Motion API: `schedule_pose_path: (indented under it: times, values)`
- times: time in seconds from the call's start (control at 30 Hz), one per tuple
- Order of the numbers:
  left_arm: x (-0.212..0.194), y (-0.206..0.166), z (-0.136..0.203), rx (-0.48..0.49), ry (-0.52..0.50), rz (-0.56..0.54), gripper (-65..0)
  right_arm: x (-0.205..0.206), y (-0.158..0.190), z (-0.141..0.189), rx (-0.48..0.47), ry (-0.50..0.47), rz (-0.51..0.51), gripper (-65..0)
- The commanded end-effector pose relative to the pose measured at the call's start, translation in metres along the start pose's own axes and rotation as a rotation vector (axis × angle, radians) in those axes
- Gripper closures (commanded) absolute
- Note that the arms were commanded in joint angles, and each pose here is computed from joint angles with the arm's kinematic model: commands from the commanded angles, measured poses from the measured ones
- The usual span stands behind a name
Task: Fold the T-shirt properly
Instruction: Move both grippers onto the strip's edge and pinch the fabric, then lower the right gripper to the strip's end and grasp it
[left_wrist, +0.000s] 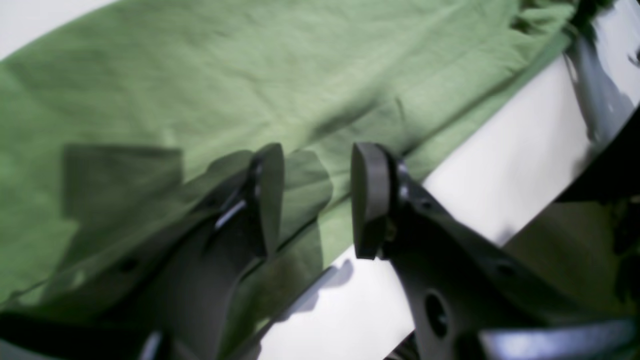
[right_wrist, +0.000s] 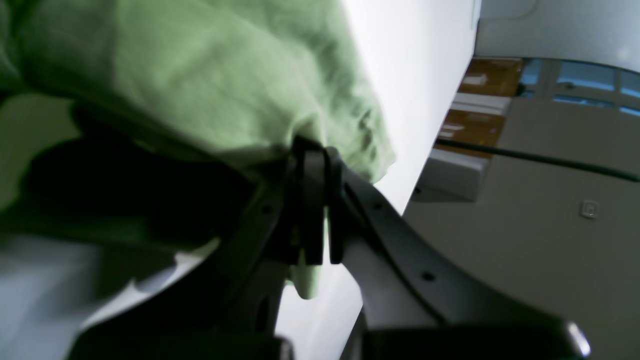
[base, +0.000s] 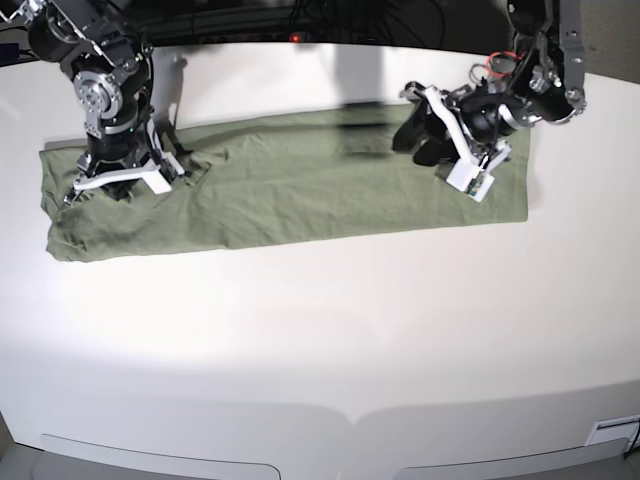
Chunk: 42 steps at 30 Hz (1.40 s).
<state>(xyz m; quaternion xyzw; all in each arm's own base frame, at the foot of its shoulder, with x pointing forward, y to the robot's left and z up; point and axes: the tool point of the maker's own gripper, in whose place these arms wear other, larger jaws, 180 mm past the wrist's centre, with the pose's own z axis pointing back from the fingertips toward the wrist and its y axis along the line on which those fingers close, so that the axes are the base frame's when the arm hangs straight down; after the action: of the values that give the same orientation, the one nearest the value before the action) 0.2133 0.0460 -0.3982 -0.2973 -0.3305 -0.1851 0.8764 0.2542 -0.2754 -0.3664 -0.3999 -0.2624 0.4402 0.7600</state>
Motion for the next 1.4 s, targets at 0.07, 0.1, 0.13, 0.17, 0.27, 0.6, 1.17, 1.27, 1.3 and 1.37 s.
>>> schedule_pose_path:
  times: [0.07,0.1,0.13,0.17,0.27,0.6,1.17,1.27,1.3,1.37]
  values:
    - [-0.009,-0.002,-0.006,-0.027,0.011,0.030,-21.9,0.009,-0.025,-0.007,-0.040,-0.024,0.008,0.0]
    - [-0.016,-0.001,-0.008,-0.029,0.024,0.047,-21.9,0.012,-0.025,-0.009,-0.017,-0.034,0.005,0.0]
    - [-0.022,0.001,-0.010,-0.030,0.039,0.063,-21.9,0.015,-0.024,-0.010,0.008,-0.048,0.016,0.0]
    - [-0.029,0.002,-0.012,-0.032,0.056,0.080,-21.9,0.017,-0.024,-0.012,0.027,-0.064,0.035,0.0]
    - [-0.046,0.005,-0.016,-0.036,0.093,0.122,-21.9,0.024,-0.025,-0.016,0.098,-0.115,0.115,0.0]
    - [-0.053,0.016,-0.018,0.010,0.105,0.089,-21.9,0.015,-0.070,-0.028,0.138,-0.125,0.225,0.0]
    - [-0.053,0.031,-0.017,0.080,0.126,0.014,-21.9,-0.011,0.003,0.002,0.620,-0.041,0.206,-6.7]
    - [-0.042,0.037,-0.019,0.094,0.108,0.008,-21.9,-0.023,0.015,0.012,0.709,0.039,0.176,-21.7]
    - [-0.038,0.038,-0.020,0.096,0.101,0.003,-21.9,-0.026,0.016,0.014,0.726,0.056,0.172,-22.5]
    - [-0.030,0.040,-0.022,0.098,0.087,-0.007,-21.9,-0.025,0.017,0.015,0.727,0.050,0.169,-22.5]
